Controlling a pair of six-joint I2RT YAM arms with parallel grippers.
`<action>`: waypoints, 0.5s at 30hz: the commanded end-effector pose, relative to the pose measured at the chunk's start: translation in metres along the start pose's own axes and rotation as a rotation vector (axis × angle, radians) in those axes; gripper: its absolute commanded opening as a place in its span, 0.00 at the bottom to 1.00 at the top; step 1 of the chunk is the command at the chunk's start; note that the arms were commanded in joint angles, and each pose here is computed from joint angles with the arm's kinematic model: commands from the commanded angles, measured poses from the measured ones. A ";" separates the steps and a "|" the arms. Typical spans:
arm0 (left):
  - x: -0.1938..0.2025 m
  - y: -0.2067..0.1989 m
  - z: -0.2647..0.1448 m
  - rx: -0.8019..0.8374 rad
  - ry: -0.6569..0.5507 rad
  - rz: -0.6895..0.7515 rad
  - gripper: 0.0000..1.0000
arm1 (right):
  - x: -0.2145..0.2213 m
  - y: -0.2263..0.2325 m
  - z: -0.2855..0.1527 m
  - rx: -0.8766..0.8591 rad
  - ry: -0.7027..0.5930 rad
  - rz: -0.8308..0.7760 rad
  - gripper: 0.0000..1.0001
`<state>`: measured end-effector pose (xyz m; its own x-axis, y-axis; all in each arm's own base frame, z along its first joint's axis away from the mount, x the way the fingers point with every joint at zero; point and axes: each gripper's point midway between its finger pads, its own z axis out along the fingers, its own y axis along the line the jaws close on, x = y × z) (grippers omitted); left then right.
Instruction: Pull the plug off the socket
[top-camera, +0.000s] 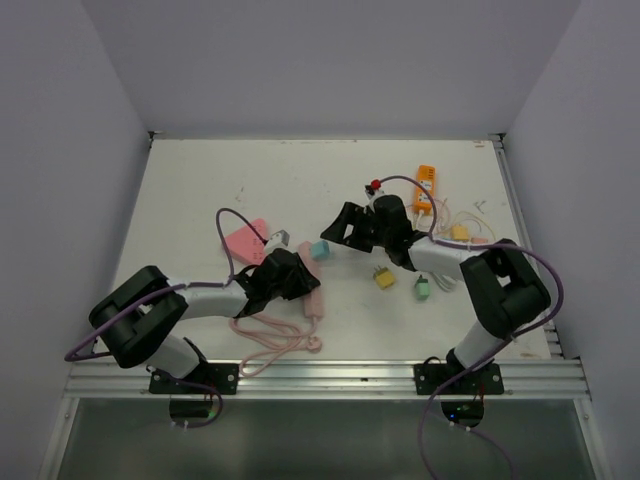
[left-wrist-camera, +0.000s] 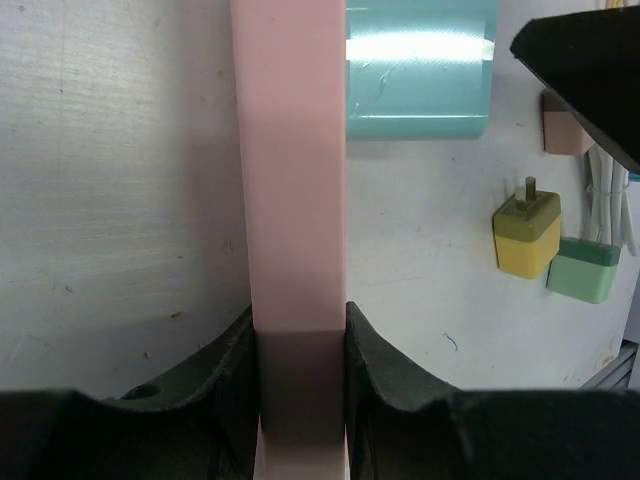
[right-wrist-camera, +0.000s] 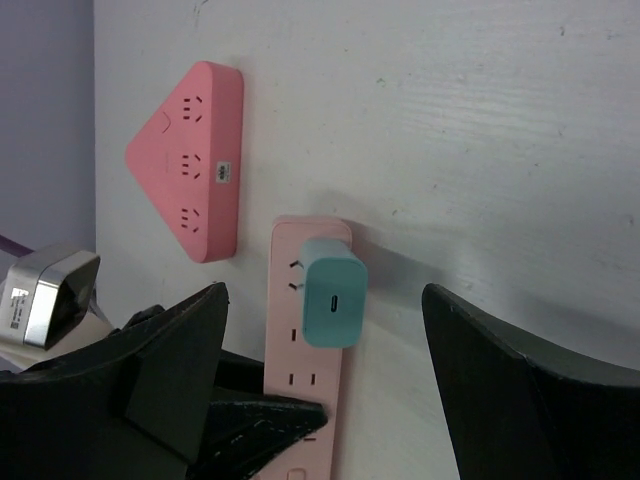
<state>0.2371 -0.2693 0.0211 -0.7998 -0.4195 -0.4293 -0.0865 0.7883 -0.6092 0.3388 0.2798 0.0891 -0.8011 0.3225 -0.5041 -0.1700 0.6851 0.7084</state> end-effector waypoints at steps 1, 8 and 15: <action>0.026 0.054 -0.001 -0.157 0.085 0.086 0.00 | -0.008 0.028 0.015 -0.084 -0.006 -0.006 0.82; 0.028 0.053 0.000 -0.154 0.096 0.091 0.00 | 0.022 0.025 0.036 -0.084 0.073 0.010 0.68; 0.029 0.052 0.001 -0.147 0.099 0.093 0.00 | 0.035 0.022 0.037 -0.100 0.092 0.019 0.22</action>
<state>0.2371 -0.2724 0.0210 -0.8049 -0.4093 -0.4297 -0.0707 0.7850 -0.6154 0.3254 0.3182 0.0517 -0.8712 0.2658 -0.4129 -0.1475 0.6604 0.7363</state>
